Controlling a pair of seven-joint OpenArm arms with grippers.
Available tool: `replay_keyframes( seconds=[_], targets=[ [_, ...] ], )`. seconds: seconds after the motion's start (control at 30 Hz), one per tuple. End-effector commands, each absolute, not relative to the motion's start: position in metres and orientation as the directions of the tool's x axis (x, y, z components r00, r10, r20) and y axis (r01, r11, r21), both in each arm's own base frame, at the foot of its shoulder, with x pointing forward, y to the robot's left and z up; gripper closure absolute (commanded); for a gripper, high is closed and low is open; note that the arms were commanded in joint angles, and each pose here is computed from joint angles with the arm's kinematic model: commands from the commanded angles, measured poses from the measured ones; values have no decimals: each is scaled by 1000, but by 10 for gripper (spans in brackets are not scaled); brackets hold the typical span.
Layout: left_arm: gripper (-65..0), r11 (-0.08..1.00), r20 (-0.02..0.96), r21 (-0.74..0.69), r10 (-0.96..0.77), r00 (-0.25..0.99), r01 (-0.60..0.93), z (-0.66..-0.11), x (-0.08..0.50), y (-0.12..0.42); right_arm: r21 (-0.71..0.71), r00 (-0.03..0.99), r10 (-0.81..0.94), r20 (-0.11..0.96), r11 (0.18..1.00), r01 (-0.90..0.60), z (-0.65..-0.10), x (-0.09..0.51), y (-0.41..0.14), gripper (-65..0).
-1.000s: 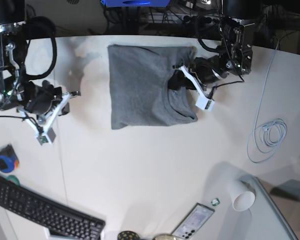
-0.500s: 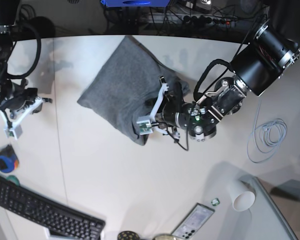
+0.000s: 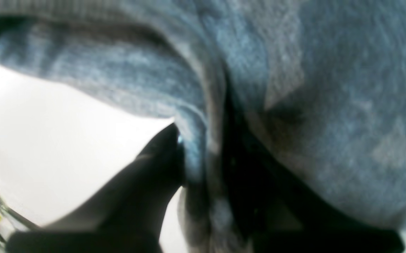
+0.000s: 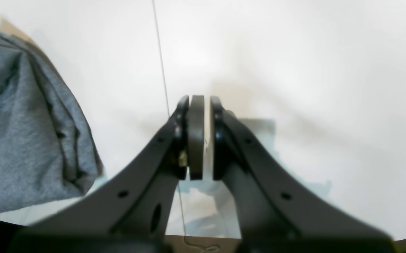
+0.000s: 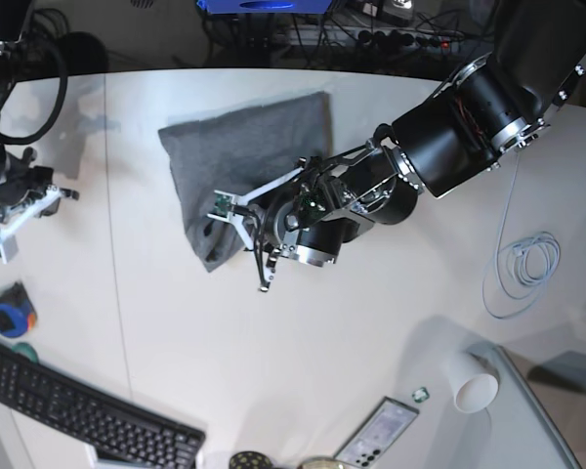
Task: Layout the t-shirt on the table in an organized manner, then fold the t-shirt properly
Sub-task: 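Drag and rotate the folded shirt with the left gripper to square it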
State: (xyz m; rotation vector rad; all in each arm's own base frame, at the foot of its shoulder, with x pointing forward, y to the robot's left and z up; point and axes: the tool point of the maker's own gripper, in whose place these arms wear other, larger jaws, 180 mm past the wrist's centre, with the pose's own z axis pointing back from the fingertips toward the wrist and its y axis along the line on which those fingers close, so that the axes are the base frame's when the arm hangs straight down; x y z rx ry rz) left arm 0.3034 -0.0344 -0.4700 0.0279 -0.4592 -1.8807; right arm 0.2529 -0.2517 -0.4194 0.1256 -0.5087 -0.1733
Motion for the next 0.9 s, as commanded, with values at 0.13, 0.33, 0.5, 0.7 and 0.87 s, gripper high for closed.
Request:
replay_keyframes(
  seconds=[0.13, 0.33, 0.5, 0.7, 0.87],
  targets=[
    [0, -282, 298, 362, -868, -397, 889, -452, 307, -69, 157, 843, -196, 500, 978, 134, -412, 257, -257, -27],
    [0, -284, 323, 360, -856, -405, 888, -450, 303, -81, 158, 844, -197, 499, 978, 134, -412, 257, -256, -27],
    [0, -286, 319, 362, -856, -406, 887, -450, 303, -81, 159, 843, -197, 500, 978, 134, -412, 257, -256, -27],
    [0, -283, 318, 358, -859, -401, 890, -450, 303, -79, 159, 843, -197, 501, 978, 134, -412, 258, -256, -27],
    [0, -286, 313, 364, -859, -405, 887, -449, 304, -80, 159, 842, -197, 503, 978, 134, -412, 258, -256, -27]
  ],
)
